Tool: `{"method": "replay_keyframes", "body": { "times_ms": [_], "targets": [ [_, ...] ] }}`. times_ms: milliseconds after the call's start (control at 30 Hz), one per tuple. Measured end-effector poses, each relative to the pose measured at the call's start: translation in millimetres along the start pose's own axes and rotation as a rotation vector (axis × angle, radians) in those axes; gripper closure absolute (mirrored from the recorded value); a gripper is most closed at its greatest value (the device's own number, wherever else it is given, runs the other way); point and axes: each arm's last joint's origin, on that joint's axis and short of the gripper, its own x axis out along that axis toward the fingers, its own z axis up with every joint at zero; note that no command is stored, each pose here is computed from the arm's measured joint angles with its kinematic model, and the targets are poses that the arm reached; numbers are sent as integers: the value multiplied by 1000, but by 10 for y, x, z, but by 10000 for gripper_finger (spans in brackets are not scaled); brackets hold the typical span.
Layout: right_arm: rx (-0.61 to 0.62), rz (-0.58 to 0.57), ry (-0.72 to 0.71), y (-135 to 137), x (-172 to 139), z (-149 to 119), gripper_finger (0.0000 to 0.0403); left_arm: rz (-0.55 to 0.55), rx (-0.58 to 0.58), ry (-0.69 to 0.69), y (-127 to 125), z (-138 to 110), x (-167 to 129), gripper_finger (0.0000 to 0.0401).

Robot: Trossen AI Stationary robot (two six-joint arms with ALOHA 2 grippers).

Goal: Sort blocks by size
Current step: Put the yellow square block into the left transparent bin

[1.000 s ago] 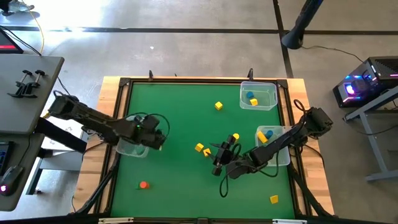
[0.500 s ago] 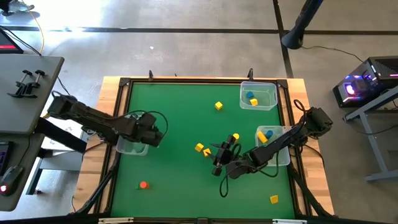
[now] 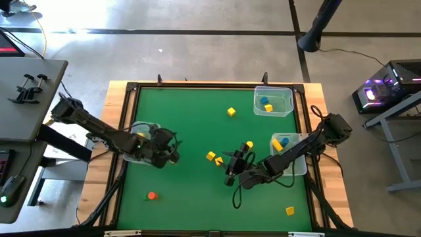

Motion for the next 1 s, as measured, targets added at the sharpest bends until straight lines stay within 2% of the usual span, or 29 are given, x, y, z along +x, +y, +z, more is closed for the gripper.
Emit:
{"method": "replay_keyframes", "body": {
  "times_ms": [100, 300, 667, 833, 1000],
  "targets": [
    [0, -1, 0, -4, 5, 2, 221, -68, 14, -98, -157, -24, 36, 206],
    [13, -25, 4, -62, 71, 16, 221, -137, 75, -176, -373, -167, 219, 206],
    [62, -12, 13, -136, 169, 44, 221, -243, 144, -166, -592, -318, 573, 206],
    [80, -22, 18, -178, 213, 52, 221, -251, 149, -161, -596, -324, 584, 206],
    [117, 18, 34, -183, 232, 51, 221, -251, 147, -160, -595, -326, 584, 206]
  ]
}}
